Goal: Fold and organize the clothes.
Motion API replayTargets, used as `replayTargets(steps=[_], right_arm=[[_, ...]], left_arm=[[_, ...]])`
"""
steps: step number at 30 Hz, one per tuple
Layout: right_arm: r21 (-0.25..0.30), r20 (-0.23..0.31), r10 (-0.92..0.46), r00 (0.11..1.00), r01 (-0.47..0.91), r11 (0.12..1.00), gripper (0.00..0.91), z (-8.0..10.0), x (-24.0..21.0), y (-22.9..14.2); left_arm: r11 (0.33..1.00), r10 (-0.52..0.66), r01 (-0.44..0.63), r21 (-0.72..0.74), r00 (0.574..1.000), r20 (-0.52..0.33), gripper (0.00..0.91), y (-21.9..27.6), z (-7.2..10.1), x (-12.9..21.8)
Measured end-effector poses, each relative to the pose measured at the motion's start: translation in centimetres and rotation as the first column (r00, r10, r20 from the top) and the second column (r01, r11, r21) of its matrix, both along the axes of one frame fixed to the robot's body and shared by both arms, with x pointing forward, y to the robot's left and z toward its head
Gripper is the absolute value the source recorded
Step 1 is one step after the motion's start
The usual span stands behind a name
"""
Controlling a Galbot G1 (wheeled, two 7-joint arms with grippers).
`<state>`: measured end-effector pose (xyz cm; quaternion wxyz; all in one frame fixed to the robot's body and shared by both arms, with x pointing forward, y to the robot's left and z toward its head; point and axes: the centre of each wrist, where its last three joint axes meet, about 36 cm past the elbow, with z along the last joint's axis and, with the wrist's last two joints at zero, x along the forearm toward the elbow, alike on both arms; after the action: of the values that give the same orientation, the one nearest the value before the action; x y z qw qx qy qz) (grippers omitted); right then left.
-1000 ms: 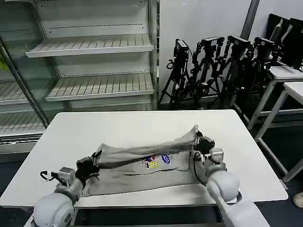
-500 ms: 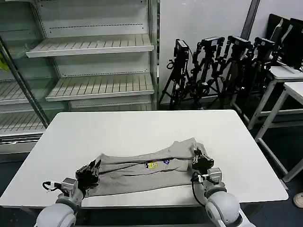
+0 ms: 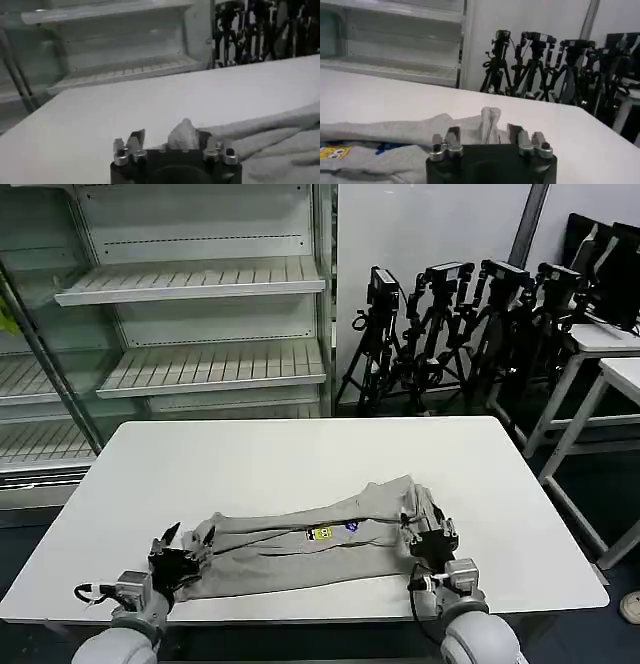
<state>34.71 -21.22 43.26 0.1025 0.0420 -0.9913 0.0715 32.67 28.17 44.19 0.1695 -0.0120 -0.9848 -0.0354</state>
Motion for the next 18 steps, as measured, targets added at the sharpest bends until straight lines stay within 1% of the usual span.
replayTargets(steps=[6,10,18], right_arm=[[0.009,-0.006,-0.007,1.0,0.007,1.0,0.907,0.2,-1.4,-0.1],[0.01,-0.014,-0.011,1.0,0.011,1.0,0.907,0.2,-2.1,-0.2],[0.016,-0.022,-0.02,1.0,0.021,1.0,0.907,0.4,-3.2,-0.3]], left_arm=[[0.993,0.049,-0.049,-0.107,0.999,-0.004,0.907,-1.2,0.1,-0.7],[0.981,0.072,-0.073,-0.177,0.997,-0.015,0.907,-2.1,-0.2,-0.8],[0.953,0.092,-0.106,-0.283,0.994,-0.061,0.907,-3.6,-1.9,-0.3]])
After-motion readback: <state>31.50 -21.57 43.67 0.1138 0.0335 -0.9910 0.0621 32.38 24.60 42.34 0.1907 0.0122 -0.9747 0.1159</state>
